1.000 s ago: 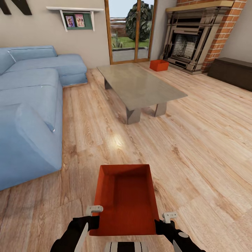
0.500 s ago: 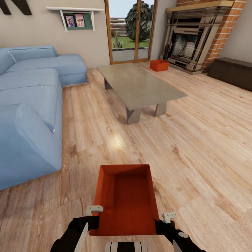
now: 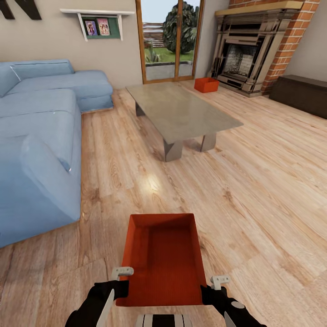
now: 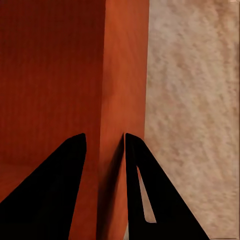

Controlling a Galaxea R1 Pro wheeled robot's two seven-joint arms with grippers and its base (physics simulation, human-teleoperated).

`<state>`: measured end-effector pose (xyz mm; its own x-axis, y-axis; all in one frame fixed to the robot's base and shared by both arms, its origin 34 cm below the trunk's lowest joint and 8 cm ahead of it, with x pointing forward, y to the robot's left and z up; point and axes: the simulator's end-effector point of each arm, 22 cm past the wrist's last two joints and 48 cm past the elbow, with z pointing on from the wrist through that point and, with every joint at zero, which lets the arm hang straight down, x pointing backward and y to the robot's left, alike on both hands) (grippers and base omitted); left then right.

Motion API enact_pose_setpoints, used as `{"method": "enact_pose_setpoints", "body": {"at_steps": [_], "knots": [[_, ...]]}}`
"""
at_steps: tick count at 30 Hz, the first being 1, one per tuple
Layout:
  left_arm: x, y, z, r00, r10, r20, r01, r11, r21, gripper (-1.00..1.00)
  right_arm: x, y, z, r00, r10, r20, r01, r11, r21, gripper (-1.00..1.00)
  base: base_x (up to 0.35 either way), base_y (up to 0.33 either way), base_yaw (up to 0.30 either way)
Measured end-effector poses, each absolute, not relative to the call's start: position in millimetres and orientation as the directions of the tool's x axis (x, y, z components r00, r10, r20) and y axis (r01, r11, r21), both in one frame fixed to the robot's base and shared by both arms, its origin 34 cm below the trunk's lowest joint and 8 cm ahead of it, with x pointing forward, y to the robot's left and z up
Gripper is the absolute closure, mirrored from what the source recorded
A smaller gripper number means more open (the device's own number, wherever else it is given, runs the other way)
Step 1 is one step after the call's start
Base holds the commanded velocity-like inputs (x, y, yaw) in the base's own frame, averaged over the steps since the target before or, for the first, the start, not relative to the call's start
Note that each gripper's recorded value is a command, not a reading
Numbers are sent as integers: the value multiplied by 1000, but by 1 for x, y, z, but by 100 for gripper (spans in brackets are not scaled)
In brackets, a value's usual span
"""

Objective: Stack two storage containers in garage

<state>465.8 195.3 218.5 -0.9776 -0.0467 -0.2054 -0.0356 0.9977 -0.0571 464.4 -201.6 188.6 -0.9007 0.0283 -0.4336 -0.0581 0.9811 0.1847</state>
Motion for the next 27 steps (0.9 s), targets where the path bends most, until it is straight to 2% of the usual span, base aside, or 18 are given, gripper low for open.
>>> {"method": "enact_pose_setpoints", "body": {"at_steps": [20, 27], "knots": [[480, 195, 266, -976, -46, -214, -35, 998, -56, 100, 478, -202, 236, -897, 29, -441, -59, 981, 184, 100, 0, 0, 1], [487, 195, 286, -973, -47, -225, -35, 998, -57, 100, 486, -202, 255, -892, 29, -451, -61, 981, 183, 100, 0, 0, 102]]}}
